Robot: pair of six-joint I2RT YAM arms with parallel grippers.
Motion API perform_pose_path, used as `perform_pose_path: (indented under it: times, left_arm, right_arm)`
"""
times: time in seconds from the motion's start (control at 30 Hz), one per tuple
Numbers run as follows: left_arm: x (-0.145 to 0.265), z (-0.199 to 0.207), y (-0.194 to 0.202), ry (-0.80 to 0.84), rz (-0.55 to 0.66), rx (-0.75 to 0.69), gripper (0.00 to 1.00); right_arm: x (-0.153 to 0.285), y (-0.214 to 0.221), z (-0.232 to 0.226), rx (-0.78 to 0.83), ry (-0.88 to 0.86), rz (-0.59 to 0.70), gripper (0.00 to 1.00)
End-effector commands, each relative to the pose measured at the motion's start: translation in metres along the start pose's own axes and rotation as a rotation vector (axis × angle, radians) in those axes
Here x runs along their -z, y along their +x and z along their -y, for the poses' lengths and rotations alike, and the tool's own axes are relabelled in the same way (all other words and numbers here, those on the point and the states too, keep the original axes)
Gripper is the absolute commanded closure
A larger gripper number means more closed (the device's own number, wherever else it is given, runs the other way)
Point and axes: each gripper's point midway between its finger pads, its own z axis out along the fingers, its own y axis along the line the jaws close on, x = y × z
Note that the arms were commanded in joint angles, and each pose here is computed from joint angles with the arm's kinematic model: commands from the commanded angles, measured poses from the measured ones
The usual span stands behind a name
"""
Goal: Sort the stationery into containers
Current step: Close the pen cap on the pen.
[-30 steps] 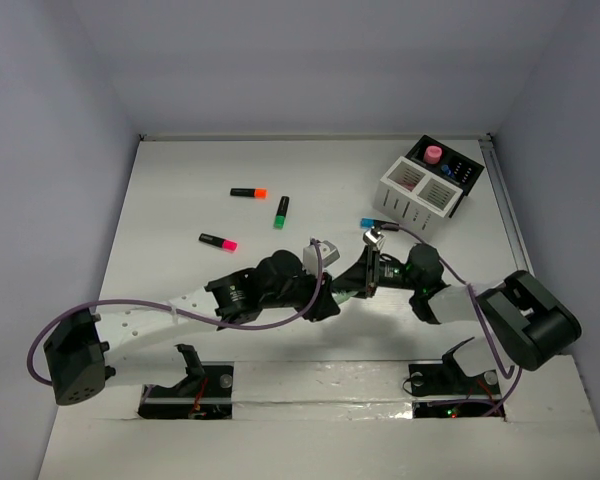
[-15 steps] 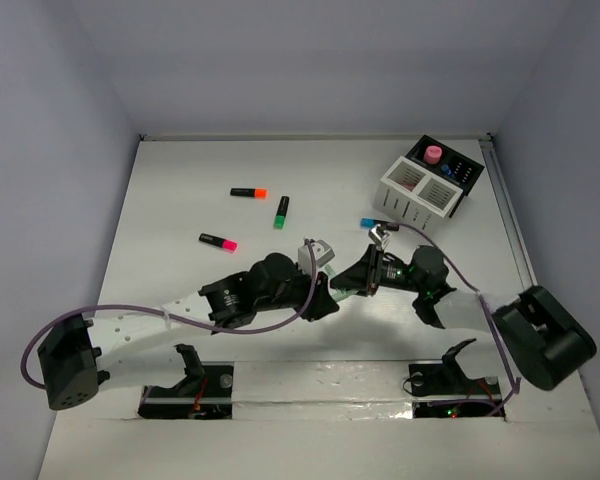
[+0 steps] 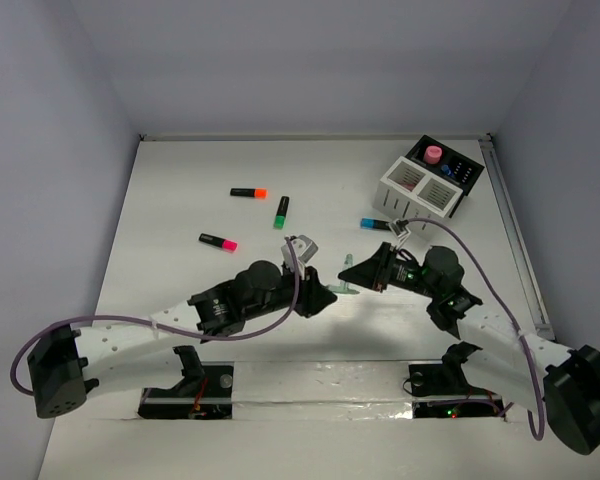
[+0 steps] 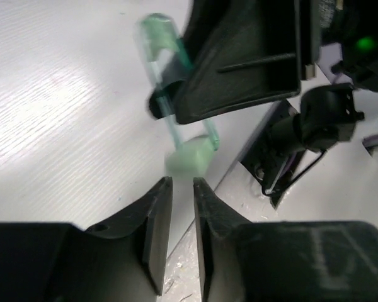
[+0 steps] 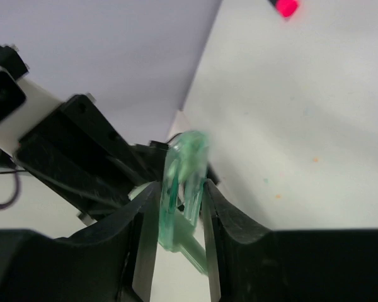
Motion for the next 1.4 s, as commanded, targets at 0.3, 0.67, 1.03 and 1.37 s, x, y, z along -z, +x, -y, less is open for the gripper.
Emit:
perform_pose_path:
  times: [0.3,0.67,1.03,1.37]
  left_arm:
    - [0.010,-0.026,-0.021,-0.112,0.174,0.089,1.00]
    - [0.014,-0.010,-0.025,-0.023,0.182,0.079,0.76]
    - [0.010,-0.008,-0.047,-0.011,0.267,-0.110,0.35]
    - [0.002,0.010,-0.032,0.099,0.201,-0.067,0.33]
  right_arm:
    - [0.005,-0.011,0.002,0.112,0.027,0.053,0.73]
    - [-0.001,-0.010,0.017,0.158,0.120,-0.018,0.80]
    - [-0.008,0.020,0.001,0.123,0.030,-0.338,0.85]
    - [-0.006,0.020,-0.017,0.122,-0.009,-0.394,0.87]
